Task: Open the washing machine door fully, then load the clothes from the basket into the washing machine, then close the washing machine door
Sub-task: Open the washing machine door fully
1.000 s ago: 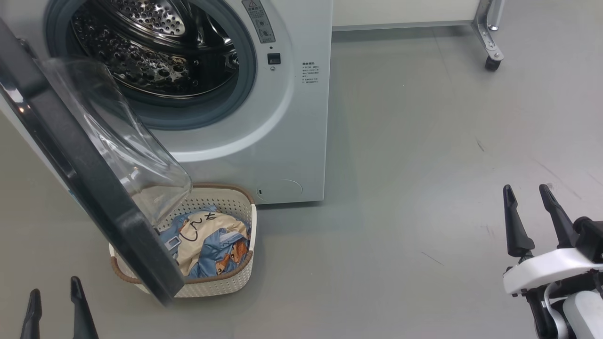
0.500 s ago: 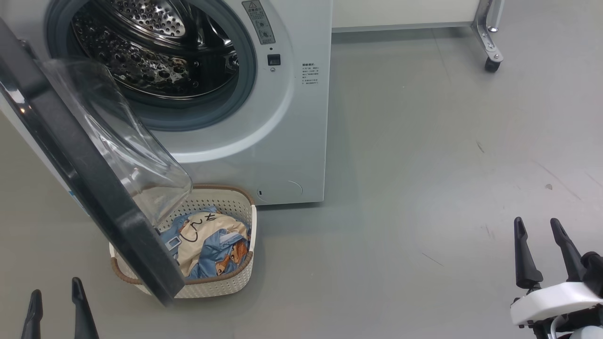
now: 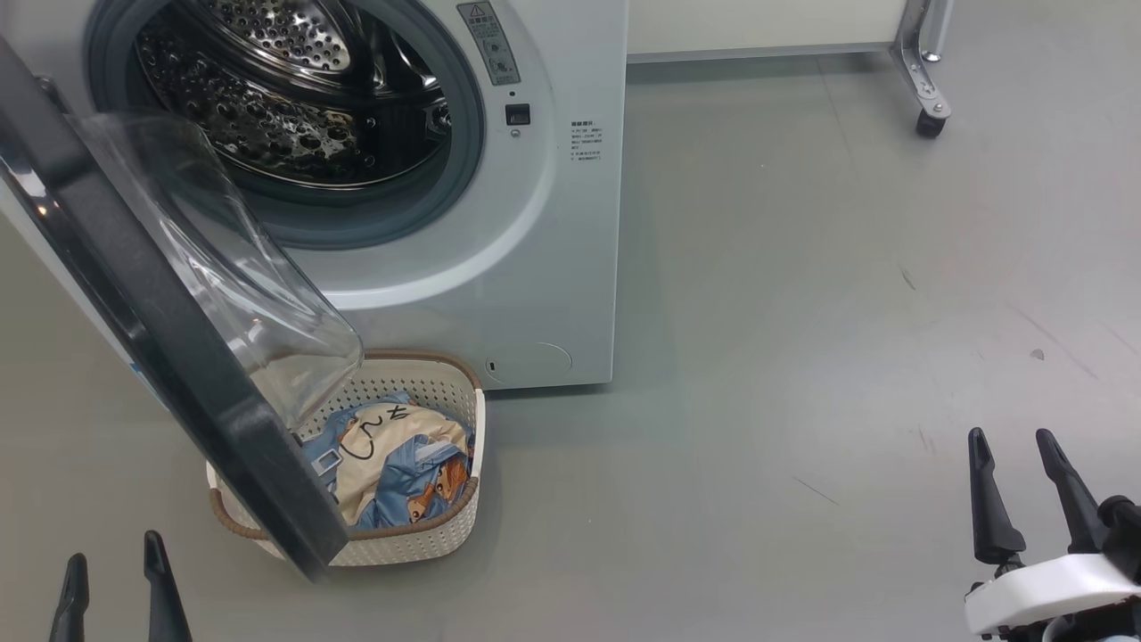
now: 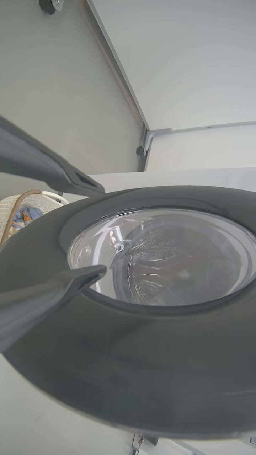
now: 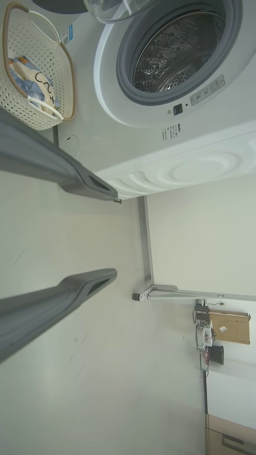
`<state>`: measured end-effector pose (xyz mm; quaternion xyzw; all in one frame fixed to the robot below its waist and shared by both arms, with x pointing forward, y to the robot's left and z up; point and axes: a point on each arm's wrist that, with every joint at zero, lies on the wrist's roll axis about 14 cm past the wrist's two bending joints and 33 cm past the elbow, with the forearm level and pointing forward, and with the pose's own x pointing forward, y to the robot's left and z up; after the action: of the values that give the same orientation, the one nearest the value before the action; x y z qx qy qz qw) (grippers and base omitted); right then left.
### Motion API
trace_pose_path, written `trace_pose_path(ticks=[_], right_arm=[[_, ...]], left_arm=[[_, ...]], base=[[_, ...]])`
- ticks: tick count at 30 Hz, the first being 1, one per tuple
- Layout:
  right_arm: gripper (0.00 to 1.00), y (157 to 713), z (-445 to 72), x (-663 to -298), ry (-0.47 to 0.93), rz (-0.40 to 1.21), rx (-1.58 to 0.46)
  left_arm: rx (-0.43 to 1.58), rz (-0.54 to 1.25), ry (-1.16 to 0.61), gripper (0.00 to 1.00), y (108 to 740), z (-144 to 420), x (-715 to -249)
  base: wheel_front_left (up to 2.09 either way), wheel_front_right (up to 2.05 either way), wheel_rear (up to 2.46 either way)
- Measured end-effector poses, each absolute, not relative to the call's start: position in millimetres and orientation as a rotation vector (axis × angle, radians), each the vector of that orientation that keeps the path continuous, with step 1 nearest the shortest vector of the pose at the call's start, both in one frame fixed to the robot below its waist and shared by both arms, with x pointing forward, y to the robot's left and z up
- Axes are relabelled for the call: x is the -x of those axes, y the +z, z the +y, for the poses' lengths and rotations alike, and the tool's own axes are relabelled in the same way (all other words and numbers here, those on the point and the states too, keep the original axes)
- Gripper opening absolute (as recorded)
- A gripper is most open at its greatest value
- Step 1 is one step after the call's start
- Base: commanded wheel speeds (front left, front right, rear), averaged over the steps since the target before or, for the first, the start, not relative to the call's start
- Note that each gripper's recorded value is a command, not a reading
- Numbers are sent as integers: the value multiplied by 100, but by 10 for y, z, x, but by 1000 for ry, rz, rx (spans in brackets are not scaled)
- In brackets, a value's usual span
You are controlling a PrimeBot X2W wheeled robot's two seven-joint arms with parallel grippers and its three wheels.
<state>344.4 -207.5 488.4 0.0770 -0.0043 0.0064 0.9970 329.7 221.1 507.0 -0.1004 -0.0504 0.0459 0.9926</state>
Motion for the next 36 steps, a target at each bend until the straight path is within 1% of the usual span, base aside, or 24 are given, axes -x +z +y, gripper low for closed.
trace_pose_path(ticks=[30,31,32,36], right_arm=[[100,4867,-2022,-3445,34,-16,-153],[100,4867,-2026,-3445,33,-17,-154],[100,4868,-2030,-3445,31,-17,-154],[100,4871,-2028,-3445,33,-19,-153]], left_arm=[[202,-90,102,100,5031,2234,-3263],[204,-83,101,48,5012,2226,-3260],[208,-77,99,0,4991,2216,-3256],[210,-65,98,0,4954,2206,-3241]], base=[[0,0,0],[0,0,0],[0,0,0],[0,0,0]])
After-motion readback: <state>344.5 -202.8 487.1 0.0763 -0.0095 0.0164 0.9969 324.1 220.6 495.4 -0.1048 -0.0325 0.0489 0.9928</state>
